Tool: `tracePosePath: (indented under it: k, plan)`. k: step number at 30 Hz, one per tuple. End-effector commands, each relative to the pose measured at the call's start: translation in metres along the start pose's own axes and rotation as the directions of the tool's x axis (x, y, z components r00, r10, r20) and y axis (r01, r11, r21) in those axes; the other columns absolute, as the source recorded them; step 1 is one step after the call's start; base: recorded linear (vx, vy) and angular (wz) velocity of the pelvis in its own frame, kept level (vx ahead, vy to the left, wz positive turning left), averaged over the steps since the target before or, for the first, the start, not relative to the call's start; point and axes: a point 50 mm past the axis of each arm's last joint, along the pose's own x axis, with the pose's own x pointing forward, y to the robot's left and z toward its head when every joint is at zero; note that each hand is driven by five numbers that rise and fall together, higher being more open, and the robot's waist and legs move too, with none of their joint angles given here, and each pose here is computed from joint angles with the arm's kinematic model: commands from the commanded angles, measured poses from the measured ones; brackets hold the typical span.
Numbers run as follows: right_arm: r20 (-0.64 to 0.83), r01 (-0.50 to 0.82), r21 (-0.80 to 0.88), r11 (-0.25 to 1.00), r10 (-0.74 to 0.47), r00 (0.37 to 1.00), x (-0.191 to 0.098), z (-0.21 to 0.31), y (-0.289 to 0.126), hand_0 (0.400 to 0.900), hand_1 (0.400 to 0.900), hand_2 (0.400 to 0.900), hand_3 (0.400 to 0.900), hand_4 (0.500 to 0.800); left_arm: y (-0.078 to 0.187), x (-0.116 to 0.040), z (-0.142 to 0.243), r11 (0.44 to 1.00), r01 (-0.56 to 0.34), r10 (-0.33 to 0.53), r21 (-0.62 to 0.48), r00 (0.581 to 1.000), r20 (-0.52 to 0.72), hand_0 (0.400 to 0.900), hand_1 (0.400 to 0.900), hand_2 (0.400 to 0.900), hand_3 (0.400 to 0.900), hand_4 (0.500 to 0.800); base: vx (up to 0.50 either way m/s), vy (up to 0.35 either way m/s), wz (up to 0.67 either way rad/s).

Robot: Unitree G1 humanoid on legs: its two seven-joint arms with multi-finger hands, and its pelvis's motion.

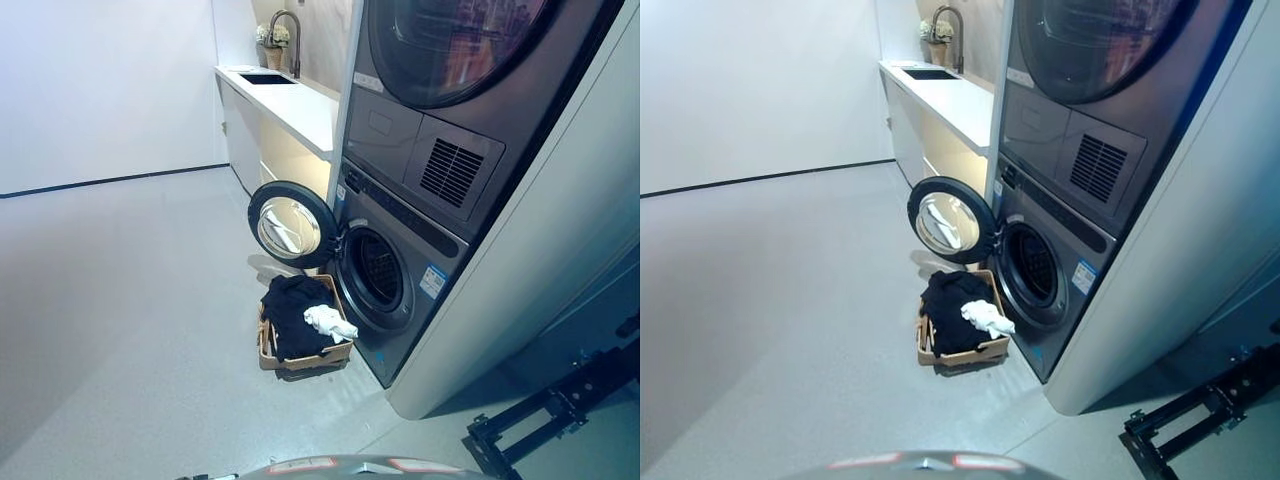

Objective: Put the clothes in the basket into the washing machine.

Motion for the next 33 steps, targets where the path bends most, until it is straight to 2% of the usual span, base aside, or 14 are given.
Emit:
tracePosePath:
  k: [1, 24, 28, 33]
  plan:
    - [0.119, 0.047, -0.045, 0.998, -0.042, 0.992, -0.002, 0.047, -0.015, 0.900, 0.900, 0.900, 0.900, 0.800, -0.025, 0.000, 0.031, 0.998, 0.060, -0.061, 0.012, 0.996, 0.067, 0.900, 0.900, 0.900, 0.900, 0.800, 0.000, 0.000, 0.00]
    - [0.149, 0.053, -0.027, 0.998, -0.048, 0.988, -0.002, 0.054, -0.015, 0.900, 0.900, 0.900, 0.900, 0.800, -0.022, 0.000, 0.042, 0.999, 0.037, -0.036, -0.006, 0.994, 0.101, 0.900, 0.900, 0.900, 0.900, 0.800, 0.007, -0.027, 0.01]
    - [0.188, 0.064, -0.018, 0.998, -0.059, 0.980, -0.004, 0.063, -0.018, 0.900, 0.900, 0.900, 0.900, 0.800, -0.021, -0.001, 0.050, 0.997, 0.037, -0.028, -0.072, 0.991, 0.132, 0.900, 0.900, 0.900, 0.900, 0.800, 0.007, -0.136, 0.02]
    - [0.228, 0.084, 0.014, 0.996, -0.085, 0.970, -0.006, 0.070, -0.027, 0.900, 0.900, 0.900, 0.900, 0.800, -0.017, -0.003, 0.067, 0.975, 0.051, -0.008, -0.216, 0.980, 0.197, 0.900, 0.900, 0.900, 0.900, 0.800, -0.014, -0.180, 0.17]
